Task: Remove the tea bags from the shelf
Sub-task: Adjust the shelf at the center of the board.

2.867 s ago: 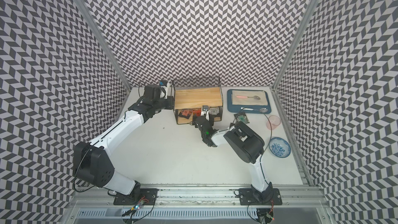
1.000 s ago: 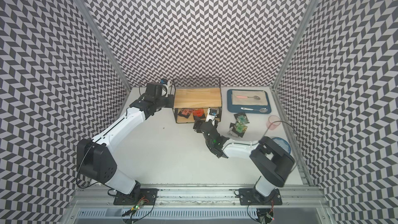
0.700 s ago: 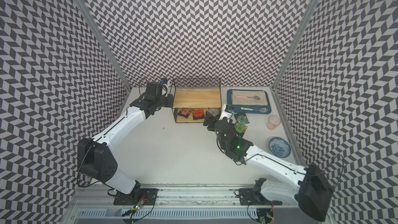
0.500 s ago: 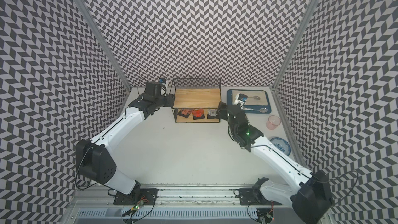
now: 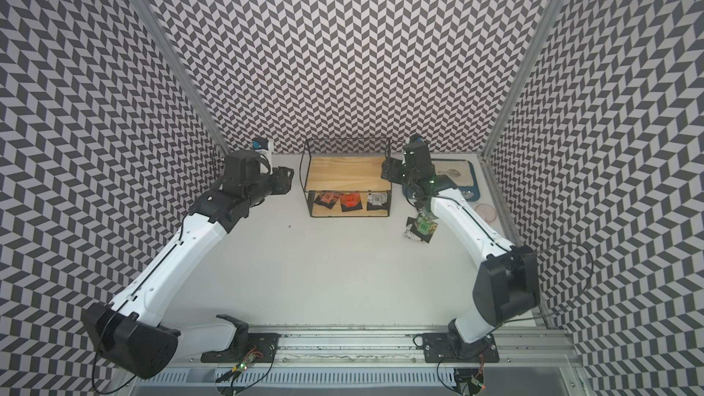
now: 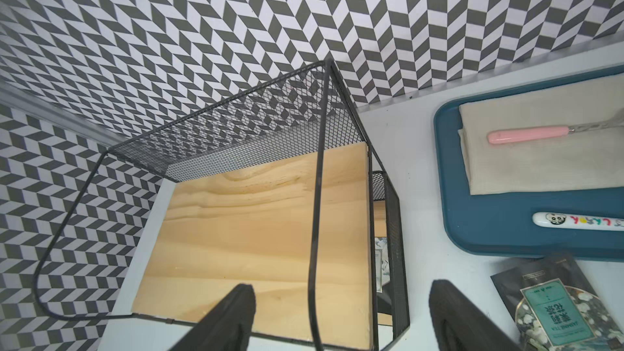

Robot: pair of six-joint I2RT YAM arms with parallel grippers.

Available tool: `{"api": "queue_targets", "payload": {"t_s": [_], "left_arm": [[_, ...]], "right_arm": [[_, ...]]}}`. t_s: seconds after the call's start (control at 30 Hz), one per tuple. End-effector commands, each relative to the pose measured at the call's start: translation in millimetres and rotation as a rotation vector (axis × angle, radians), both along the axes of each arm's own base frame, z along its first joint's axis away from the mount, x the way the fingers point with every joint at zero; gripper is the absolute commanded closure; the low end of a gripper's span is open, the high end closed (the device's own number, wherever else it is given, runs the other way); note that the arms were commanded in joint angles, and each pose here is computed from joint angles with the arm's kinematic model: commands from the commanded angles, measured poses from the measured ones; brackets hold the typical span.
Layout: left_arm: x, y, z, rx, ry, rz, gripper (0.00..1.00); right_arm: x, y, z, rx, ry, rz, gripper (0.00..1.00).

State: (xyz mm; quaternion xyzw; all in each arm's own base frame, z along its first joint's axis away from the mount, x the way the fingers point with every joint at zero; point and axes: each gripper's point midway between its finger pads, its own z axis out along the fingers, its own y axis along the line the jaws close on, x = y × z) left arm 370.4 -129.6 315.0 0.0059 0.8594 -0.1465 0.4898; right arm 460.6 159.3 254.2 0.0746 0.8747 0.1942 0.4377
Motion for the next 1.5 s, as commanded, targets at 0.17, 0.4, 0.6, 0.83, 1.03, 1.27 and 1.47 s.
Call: {"api": "queue_targets", "payload": {"t_s": [0.17,0.4,0.6,0.83,1.03,1.27,1.47], "left_arm": [[-74.1,-64.1,-32.9,-0.25,0.102,-0.177,0.68],[-81.6,-100.8,-80.1,-0.308,0.183,-0.246,0.71],[-70.1,-109.0,-125.9,-0.293,0.242,-0.227,0.74],[-54.0,-117.3,-172.0,-0.324,0.283,-0.174,0.8],[-41.8,-116.9,-191.6,-0.486,0.292,-0.064,0.77],[-15.9,-118.4,-198.0,-0.676,0.293,0.008,0.55],[8.8,-138.4,-197.0,-0.704,0.305,0.04,0.49]], "right_arm": [[11.9,4.9,5.7,0.018,-0.005,0.05,0.43],[10.5,11.8,-0.2,0.046,0.019,0.071,0.57],[8.0,20.9,0.2,0.065,0.027,0.095,0.65],[1.0,34.7,-4.3,0.058,0.064,0.114,0.93],[-10.9,37.5,-6.0,0.075,0.068,0.107,1.0],[-22.9,43.8,-13.5,0.081,0.078,0.122,1.0],[-24.9,44.6,-14.7,0.081,0.081,0.123,1.0]]}}
